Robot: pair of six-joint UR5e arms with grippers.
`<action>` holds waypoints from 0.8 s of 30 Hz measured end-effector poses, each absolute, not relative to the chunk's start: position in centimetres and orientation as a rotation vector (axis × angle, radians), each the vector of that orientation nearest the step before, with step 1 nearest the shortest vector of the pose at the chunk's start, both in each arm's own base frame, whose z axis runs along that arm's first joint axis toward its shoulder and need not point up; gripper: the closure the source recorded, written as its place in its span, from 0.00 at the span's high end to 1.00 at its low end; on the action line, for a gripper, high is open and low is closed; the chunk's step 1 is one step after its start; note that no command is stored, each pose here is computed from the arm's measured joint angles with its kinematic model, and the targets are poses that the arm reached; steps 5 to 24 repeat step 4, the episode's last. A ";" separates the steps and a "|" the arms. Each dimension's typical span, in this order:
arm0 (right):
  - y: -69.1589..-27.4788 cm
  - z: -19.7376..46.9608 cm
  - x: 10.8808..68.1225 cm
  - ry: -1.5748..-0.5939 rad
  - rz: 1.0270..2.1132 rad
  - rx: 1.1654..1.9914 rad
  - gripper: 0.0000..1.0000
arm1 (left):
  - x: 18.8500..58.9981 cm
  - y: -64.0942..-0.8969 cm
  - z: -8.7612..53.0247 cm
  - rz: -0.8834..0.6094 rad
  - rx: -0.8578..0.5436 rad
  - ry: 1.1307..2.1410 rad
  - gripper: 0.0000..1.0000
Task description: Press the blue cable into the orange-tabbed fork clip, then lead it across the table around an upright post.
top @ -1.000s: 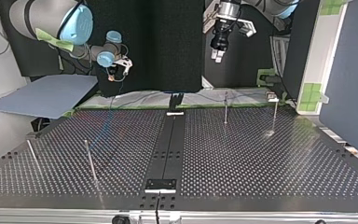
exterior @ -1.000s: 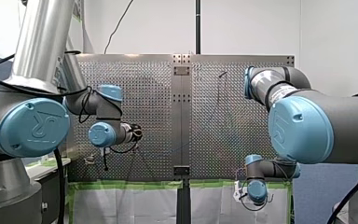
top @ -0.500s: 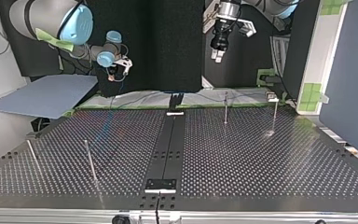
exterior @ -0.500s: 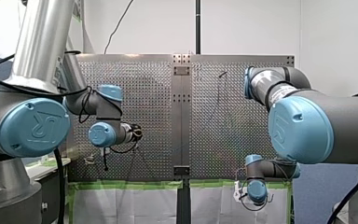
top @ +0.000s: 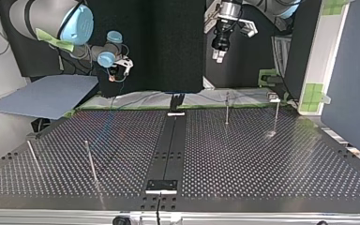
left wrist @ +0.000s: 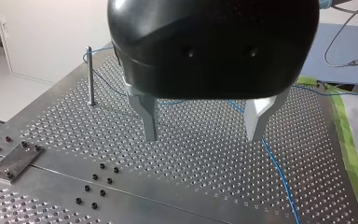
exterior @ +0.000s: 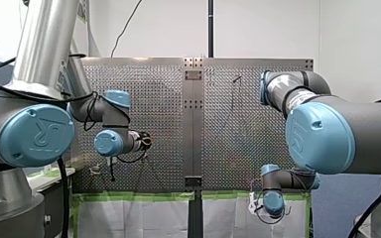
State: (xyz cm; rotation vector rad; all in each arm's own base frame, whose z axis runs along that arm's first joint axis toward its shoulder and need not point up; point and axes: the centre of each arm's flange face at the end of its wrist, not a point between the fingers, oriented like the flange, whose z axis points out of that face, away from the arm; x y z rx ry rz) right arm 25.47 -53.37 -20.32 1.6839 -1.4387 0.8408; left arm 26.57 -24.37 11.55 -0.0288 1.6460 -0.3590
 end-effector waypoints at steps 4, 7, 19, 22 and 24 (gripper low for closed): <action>-53.4 -20.3 25.5 -1.439 0.841 1.684 0.00 | 26.6 -24.4 11.5 -0.359 -0.029 1.646 0.91; -53.4 -20.3 25.5 -1.439 0.841 1.684 0.00 | 26.6 -24.4 11.5 -0.359 -0.029 1.646 0.91; -53.4 -20.3 25.5 -1.439 0.841 1.684 0.00 | 26.6 -24.4 11.5 -0.359 -0.029 1.646 0.91; -53.4 -20.3 25.5 -1.439 0.841 1.684 0.00 | 26.6 -24.4 11.5 -0.359 -0.029 1.646 0.91; -53.4 -20.3 25.5 -1.439 0.841 1.684 0.00 | 26.6 -24.4 11.5 -0.359 -0.029 1.646 0.91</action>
